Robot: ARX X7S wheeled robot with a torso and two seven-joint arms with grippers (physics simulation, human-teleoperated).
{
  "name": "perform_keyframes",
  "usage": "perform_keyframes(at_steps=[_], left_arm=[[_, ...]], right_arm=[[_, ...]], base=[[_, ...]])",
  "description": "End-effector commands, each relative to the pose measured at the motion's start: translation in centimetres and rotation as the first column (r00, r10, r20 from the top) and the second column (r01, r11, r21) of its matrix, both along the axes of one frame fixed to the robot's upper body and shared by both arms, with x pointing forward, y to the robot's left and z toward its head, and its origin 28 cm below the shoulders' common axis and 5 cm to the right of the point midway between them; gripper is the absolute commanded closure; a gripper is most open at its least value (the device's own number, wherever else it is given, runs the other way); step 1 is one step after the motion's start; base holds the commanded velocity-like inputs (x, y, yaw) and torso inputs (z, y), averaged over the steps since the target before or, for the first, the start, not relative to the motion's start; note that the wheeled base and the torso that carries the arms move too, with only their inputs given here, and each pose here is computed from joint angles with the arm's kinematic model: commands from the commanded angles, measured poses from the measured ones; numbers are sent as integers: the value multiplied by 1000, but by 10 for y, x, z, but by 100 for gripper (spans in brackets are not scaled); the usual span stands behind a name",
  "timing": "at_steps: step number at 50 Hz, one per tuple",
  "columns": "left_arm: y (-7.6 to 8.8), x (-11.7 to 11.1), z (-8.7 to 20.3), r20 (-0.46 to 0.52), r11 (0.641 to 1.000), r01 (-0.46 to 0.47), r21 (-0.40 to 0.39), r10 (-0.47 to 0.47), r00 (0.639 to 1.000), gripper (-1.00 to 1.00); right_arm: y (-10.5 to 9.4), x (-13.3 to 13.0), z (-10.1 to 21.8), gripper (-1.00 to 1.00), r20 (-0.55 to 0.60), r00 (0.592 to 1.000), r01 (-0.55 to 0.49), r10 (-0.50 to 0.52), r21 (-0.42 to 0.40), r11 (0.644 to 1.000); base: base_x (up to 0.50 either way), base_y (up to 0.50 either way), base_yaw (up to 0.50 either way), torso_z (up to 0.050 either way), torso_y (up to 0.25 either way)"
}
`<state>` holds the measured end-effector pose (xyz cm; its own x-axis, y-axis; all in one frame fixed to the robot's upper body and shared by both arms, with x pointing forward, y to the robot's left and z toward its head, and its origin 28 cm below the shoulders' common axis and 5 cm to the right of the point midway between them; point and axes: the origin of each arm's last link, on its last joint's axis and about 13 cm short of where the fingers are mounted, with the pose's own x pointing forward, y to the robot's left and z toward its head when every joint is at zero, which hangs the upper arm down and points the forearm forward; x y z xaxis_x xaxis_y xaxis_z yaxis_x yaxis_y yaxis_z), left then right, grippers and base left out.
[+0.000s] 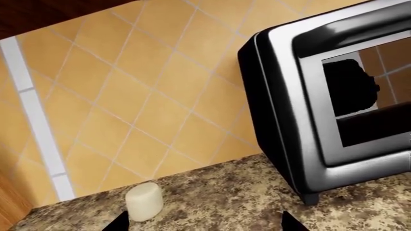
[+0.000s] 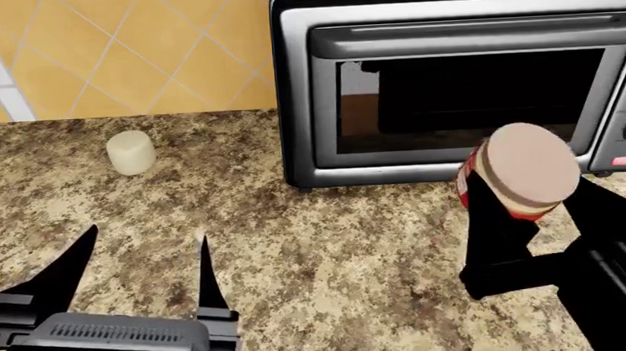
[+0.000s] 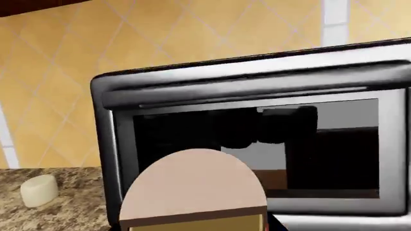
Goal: Pick the peanut butter and boxed food from the counter and place them in the cabinets closest to them.
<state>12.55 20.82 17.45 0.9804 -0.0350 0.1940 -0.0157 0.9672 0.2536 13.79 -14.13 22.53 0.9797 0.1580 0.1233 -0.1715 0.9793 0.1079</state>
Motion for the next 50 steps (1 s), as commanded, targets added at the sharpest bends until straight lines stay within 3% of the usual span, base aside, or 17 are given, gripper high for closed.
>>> perform_keyframes(at_steps=[1, 6, 11, 20, 33, 39, 50], left_arm=[[-1, 0, -1, -6, 1000, 8, -1, -8, 1000, -100], [-2, 1, -1, -10, 1000, 17, 4, -17, 1000, -100], [-3, 2, 0, -14, 1000, 22, 1, -22, 1000, -100], [-6, 2, 0, -11, 1000, 30, 6, -30, 999, -100], [-7, 3, -2, -13, 999, 37, 12, -37, 999, -100], [-7, 2, -4, -13, 999, 36, 11, -36, 999, -100], [-9, 1, -5, -17, 998, 56, 7, -55, 998, -100]], right_arm=[[7, -8, 77, 100, 403, 907, 98, -123, 80, 992], [9, -15, 105, 100, 525, 838, 93, -152, 137, 986], [13, -16, 123, 100, 610, 775, 116, -165, 119, 986], [23, -14, 154, 100, 685, 713, 112, -148, 97, 989], [29, 3, 182, 100, 702, 695, 115, -157, 107, 988], [34, 24, 206, 100, 716, 674, 161, -184, 101, 982], [38, 75, 265, 100, 687, 675, 244, -269, 137, 960]], base=[[0, 0, 0, 0, 0], [0, 0, 0, 0, 0], [0, 0, 0, 0, 2], [0, 0, 0, 0, 0], [0, 0, 0, 0, 0], [0, 0, 0, 0, 0], [0, 0, 0, 0, 0]])
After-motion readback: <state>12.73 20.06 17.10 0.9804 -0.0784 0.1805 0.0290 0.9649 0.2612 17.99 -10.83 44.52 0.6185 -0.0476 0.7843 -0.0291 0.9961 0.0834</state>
